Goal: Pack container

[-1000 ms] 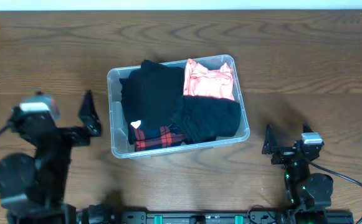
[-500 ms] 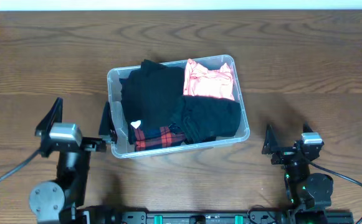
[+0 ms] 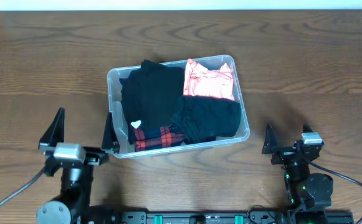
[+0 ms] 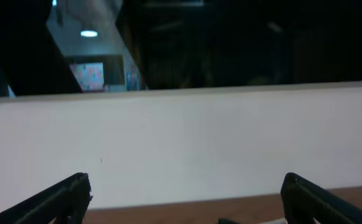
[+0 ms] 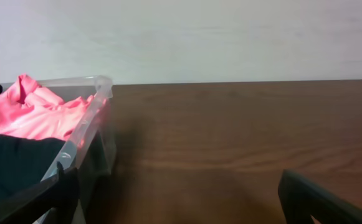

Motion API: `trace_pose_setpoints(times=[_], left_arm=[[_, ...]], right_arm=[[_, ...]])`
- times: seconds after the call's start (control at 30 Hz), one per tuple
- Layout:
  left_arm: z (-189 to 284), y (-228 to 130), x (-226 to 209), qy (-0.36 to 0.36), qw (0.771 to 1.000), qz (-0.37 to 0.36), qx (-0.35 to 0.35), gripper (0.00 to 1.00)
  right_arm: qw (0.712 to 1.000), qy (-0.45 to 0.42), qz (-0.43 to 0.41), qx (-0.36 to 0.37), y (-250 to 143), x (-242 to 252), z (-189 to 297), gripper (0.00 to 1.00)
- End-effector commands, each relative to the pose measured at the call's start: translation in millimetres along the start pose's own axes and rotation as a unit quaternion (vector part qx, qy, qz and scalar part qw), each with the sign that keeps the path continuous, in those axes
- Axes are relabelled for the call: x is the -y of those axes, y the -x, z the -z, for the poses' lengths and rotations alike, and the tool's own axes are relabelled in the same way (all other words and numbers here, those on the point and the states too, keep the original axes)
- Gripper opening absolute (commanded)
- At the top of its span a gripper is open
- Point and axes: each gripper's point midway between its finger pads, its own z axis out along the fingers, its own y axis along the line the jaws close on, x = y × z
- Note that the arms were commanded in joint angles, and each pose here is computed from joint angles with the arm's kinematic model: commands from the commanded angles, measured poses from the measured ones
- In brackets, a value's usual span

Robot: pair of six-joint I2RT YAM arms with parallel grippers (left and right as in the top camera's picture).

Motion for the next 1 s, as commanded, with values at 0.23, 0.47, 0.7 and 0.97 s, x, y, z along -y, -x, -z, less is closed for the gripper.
trace_pose_setpoints(times=[0.23, 0.47, 0.7, 0.97], left_arm=[[8, -4, 1, -0.001, 0.998, -0.019, 0.057, 0.98], [11, -35, 0, 0.002, 0.999, -0.017, 0.045, 0.98], [10, -47, -1, 0.005, 0.999, -0.015, 0.037, 0.98], [10, -72, -9, 0.026, 1.000, -0.010, 0.012, 0.98]], right_arm=[[1.000, -0.002, -0.008, 0.000, 0, 1, 0, 0.99], [1.000, -0.002, -0.008, 0.000, 0, 1, 0, 0.99], [1.000, -0.002, -0.008, 0.000, 0, 1, 0, 0.99], [1.000, -0.002, -0.008, 0.000, 0, 1, 0, 0.99]])
